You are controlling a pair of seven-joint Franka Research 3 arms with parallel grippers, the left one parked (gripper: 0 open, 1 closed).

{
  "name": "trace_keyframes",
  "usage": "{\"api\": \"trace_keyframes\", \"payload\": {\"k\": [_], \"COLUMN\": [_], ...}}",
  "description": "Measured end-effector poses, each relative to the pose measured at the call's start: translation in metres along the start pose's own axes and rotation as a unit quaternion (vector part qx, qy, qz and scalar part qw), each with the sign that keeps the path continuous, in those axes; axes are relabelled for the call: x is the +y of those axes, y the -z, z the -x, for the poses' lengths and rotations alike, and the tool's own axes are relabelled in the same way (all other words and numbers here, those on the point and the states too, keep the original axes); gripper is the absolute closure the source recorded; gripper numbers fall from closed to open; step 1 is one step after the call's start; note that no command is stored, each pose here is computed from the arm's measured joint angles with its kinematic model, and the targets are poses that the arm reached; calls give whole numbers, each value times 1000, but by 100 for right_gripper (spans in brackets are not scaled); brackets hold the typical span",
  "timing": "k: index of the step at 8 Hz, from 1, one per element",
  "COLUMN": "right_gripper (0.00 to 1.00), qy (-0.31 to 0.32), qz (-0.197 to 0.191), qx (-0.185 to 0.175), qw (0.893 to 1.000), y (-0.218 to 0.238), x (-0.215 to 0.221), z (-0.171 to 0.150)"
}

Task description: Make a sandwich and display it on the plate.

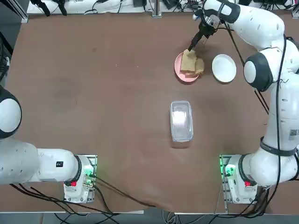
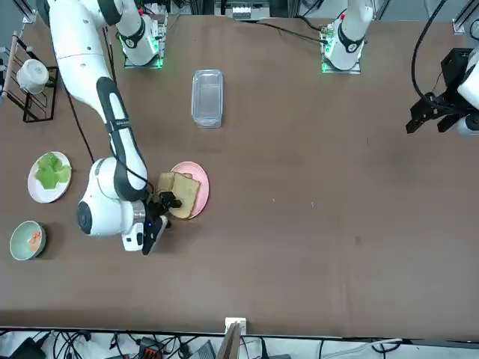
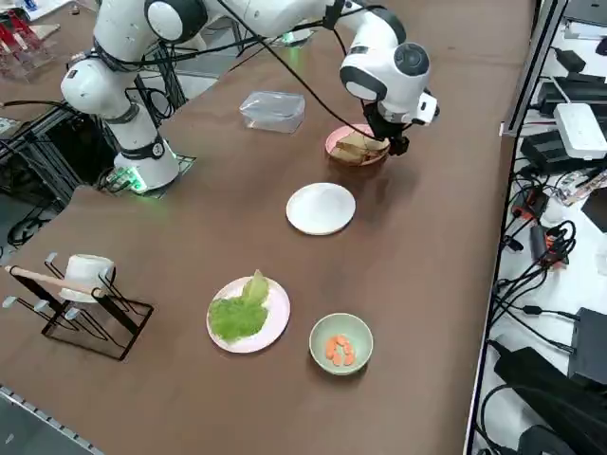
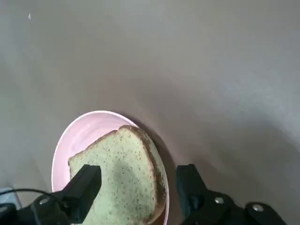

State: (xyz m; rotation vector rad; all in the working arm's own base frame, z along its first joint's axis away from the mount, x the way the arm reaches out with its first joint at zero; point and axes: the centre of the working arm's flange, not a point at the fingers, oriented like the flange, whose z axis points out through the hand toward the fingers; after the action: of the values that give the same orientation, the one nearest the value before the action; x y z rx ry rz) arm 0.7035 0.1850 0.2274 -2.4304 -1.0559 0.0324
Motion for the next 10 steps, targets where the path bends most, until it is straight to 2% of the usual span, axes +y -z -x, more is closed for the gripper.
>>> {"api": "trace_keyframes", "payload": {"k": [3, 6, 7, 8, 10], "right_gripper": [4, 11, 16, 26, 34], "qy": [-6, -3, 2, 4, 6], "qz": [-7, -5, 0, 3, 3], "qx": [-9, -23, -30, -33, -33], "qw": [1000, 1000, 1000, 999, 999], "y": [-10, -16, -16, -16, -16], "x": [4, 8, 9, 9, 9], "z": [7, 13, 14, 14, 14]}}
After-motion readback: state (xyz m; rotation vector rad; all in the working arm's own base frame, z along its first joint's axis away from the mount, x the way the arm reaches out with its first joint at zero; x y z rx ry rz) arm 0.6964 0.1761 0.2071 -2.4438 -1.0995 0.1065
